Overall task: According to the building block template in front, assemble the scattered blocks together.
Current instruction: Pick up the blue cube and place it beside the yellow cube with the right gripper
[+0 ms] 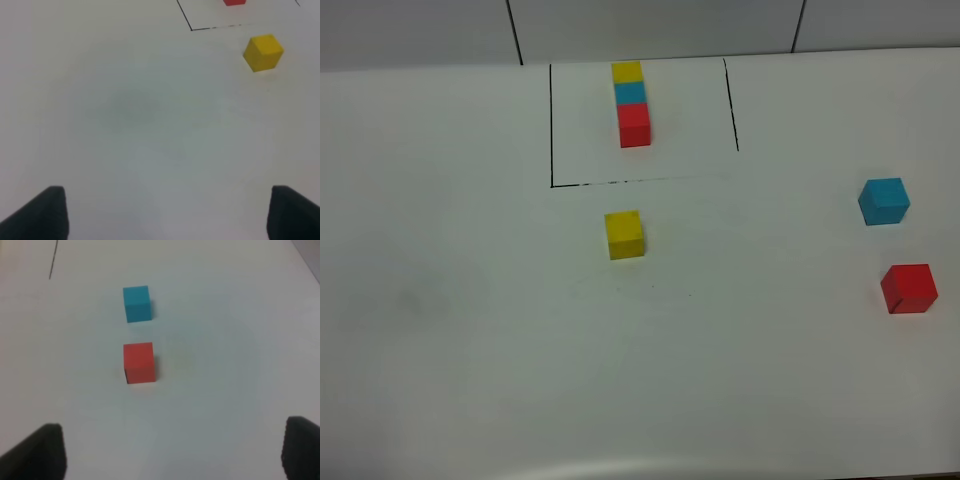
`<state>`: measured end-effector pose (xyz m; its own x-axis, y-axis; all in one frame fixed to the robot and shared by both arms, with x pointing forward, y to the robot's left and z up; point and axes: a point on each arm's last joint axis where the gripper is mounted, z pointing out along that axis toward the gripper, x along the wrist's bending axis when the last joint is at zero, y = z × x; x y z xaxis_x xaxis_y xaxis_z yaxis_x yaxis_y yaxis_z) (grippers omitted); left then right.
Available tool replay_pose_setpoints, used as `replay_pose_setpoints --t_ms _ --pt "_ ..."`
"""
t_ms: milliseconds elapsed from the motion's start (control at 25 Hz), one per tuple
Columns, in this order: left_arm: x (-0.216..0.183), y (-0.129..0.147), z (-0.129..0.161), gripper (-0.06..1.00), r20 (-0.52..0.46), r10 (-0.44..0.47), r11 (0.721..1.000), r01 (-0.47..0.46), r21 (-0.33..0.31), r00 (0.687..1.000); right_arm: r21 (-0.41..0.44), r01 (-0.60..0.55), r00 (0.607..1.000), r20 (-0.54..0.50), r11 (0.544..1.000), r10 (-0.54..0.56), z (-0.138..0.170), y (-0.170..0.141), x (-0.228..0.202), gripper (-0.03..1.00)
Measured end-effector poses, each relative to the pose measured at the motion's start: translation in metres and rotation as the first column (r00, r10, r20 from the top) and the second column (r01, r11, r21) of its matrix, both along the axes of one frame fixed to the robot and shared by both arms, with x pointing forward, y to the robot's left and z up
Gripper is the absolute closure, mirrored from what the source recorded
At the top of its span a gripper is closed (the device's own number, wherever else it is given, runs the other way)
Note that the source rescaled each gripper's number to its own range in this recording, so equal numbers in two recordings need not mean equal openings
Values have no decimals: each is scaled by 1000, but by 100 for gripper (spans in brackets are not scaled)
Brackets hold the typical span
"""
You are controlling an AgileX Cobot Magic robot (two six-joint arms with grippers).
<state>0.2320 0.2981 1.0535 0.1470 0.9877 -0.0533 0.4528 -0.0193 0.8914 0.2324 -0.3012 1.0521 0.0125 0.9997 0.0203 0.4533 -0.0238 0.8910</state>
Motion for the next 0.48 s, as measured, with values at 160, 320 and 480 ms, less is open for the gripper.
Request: replay_pose_setpoints --t_ms 160,320,480 --pt "0 0 0 10 0 61 998 -61 0 998 0 0 1000 0 1000 0 0 0 0 22" --pt "0 -1 0 10 0 75 997 -75 0 997 0 0 1000 0 1000 0 0 0 0 22" --pt "0 -1 0 10 0 75 997 -75 0 997 0 0 1000 0 1000 0 0 0 0 22"
